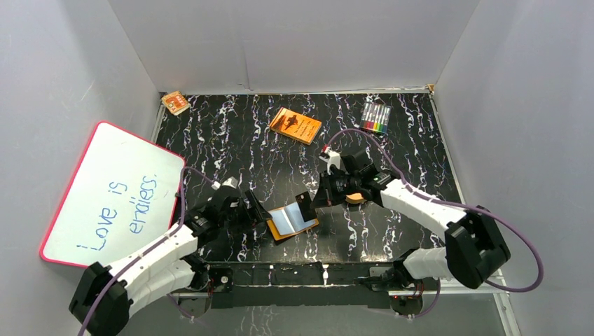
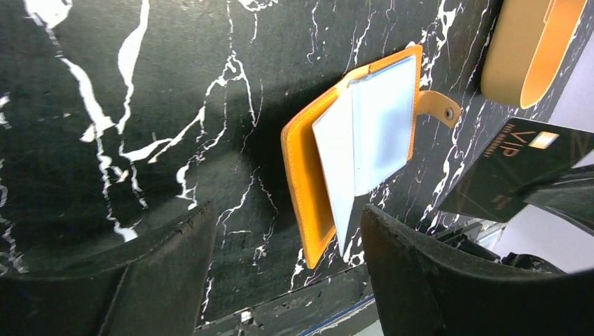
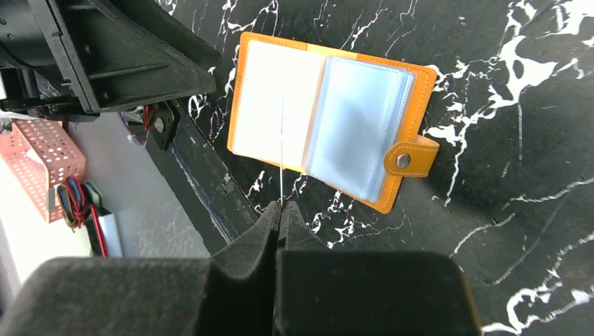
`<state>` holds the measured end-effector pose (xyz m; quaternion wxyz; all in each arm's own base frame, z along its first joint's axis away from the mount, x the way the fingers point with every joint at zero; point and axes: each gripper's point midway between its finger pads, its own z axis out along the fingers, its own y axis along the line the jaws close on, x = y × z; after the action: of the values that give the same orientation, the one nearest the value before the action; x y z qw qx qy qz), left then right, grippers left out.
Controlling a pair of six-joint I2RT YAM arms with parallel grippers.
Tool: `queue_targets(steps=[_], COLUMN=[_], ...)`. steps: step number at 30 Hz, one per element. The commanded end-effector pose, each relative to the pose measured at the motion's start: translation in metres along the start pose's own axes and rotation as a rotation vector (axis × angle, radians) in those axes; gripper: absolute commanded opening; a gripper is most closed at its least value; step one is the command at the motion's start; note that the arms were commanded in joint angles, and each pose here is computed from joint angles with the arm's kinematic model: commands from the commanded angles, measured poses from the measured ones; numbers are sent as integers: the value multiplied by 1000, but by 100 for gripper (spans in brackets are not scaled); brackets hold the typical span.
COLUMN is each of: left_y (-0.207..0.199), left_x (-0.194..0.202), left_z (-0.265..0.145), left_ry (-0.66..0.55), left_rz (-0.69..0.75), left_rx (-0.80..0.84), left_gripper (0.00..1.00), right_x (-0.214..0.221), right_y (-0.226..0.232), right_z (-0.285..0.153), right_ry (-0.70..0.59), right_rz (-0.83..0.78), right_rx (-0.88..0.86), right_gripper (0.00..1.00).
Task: Put the credit cards into the card holder
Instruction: Insert the credit card into the card holder.
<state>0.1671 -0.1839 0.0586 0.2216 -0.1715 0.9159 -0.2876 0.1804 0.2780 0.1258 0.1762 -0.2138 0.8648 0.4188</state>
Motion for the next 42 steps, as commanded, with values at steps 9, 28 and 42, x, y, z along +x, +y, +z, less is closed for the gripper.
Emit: queue_targets(steps=[9,28,42], left_y=[-7,-24,-23], left_x=[6,-17,-18], left_z=[33,65,68], left_ry=[85,53,59], left_rz=[44,147,165], left_rx=[-5,-32,-45], left_gripper=[53,6,6], right_x=[4,17,13], right_y=[9,-6,-34], right_z=[24,35,55], right_ry=[0,-9,31], right_rz=[54,250,264], right_rx=[-102,-52,32], right_gripper=[0,0,0])
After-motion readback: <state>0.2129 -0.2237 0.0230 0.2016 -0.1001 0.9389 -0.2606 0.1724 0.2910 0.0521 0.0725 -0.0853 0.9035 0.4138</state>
